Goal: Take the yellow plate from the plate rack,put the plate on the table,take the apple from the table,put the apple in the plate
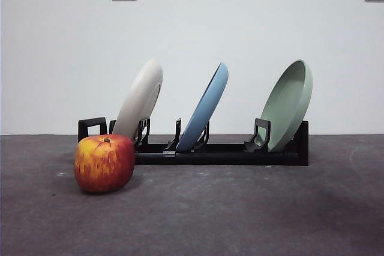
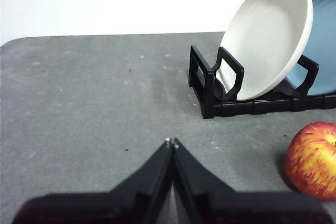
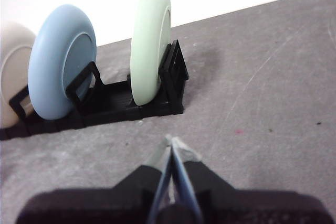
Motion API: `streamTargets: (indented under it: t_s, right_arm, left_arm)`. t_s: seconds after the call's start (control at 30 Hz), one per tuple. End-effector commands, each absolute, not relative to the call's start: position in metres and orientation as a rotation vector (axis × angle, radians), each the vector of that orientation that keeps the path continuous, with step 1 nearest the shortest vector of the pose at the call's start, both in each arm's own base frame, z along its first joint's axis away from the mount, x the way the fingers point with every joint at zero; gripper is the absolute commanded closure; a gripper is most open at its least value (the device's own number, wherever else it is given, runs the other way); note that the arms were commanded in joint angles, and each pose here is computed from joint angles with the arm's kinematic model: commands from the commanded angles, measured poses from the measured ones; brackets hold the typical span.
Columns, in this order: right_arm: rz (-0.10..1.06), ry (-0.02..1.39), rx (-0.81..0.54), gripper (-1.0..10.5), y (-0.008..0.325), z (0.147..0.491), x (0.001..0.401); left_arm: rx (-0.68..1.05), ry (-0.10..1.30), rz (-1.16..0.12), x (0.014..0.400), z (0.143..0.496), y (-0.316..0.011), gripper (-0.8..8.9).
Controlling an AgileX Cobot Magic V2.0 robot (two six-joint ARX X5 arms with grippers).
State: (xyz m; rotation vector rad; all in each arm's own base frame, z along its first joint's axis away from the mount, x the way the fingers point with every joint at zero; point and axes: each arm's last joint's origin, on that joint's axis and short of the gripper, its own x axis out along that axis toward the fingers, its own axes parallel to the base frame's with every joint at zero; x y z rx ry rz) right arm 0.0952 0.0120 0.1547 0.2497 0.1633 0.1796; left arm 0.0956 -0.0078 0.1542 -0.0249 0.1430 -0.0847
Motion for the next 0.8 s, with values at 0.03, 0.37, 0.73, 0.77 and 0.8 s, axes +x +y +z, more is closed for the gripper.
streamTargets:
  t_s: [0.03, 0.37, 0.73, 0.77, 0.8]
  right_arm:
    - [0.171, 0.192, 0.324, 9.5, 0.012, 0.151, 0.095]
    - [0.153, 0.28, 0.35, 9.6, 0.012, 0.183, 0.095]
    - [0.363, 0.399, 0.304, 9.5, 0.022, 0.291, 0.138]
    - [0.409, 0.425, 0.295, 9.5, 0.024, 0.299, 0.145]
    - [0.446, 0.453, 0.279, 9.5, 0.026, 0.307, 0.153]
  left_arm:
    - [-0.093, 0.152, -0.079, 0.096, 0.151, -0.008, 8.2]
    - [-0.265, 0.182, -0.165, 0.095, 0.179, -0.01, 8.2]
    - [-0.241, 0.314, -0.254, 0.144, 0.287, -0.017, 8.19]
    - [-0.247, 0.34, -0.287, 0.153, 0.296, -0.019, 8.19]
    - [-0.255, 0.372, -0.33, 0.164, 0.305, -0.021, 8.19]
